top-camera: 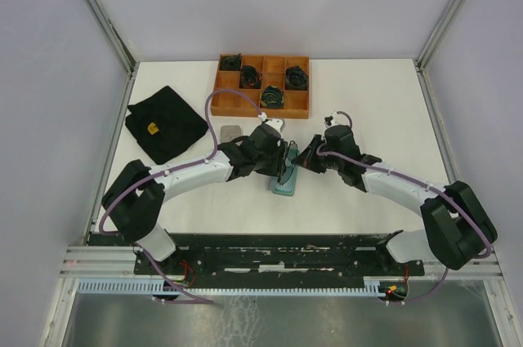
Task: Organize the sunglasses
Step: Place the sunglasses in the sunglasses case.
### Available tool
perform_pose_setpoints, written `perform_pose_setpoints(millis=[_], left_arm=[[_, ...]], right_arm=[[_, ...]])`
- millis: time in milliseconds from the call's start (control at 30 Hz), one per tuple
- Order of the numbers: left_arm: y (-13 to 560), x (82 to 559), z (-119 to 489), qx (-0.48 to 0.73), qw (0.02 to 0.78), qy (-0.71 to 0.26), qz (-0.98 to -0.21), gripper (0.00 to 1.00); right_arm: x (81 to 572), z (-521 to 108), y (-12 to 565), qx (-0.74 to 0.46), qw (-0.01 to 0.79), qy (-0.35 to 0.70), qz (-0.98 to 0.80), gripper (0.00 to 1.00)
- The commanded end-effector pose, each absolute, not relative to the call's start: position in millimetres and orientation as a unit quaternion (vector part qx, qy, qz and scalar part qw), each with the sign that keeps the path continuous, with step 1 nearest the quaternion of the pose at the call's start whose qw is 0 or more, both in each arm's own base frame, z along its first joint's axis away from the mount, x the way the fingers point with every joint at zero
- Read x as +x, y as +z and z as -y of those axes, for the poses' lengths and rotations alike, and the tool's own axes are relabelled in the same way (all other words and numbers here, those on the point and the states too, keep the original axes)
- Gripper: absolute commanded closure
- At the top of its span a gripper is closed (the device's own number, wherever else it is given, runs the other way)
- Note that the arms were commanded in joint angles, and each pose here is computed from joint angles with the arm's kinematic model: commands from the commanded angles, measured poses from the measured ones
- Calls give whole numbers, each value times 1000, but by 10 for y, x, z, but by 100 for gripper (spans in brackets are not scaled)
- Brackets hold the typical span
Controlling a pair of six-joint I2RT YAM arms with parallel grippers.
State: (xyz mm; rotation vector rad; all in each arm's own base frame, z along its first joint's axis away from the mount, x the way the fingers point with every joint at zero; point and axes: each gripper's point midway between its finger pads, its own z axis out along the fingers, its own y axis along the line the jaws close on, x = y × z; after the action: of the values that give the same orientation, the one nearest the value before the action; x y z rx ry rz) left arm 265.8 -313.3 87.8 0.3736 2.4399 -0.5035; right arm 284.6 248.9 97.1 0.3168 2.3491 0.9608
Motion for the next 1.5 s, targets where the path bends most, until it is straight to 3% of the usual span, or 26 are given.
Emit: perform_pose_setpoints(millis=[0,433,1067,1467], left_arm=[[1117,2718,3175,128,337,-208,-909,44],[1106,2722,3183,131,336,-207,-909,43],[1144,2729,3201,139,337,-209,-908,43],[1678,2755,3211,127,384,-246,-881,30]], right_arm=[[2914,-2499,1259,85,307,371,-872,100],[2911,-2487,912,55,256,358,-896,100],[3002,-2529,858,67,258,376,-888,100],[3060,-2395,1301,105,301,411,-854,100]])
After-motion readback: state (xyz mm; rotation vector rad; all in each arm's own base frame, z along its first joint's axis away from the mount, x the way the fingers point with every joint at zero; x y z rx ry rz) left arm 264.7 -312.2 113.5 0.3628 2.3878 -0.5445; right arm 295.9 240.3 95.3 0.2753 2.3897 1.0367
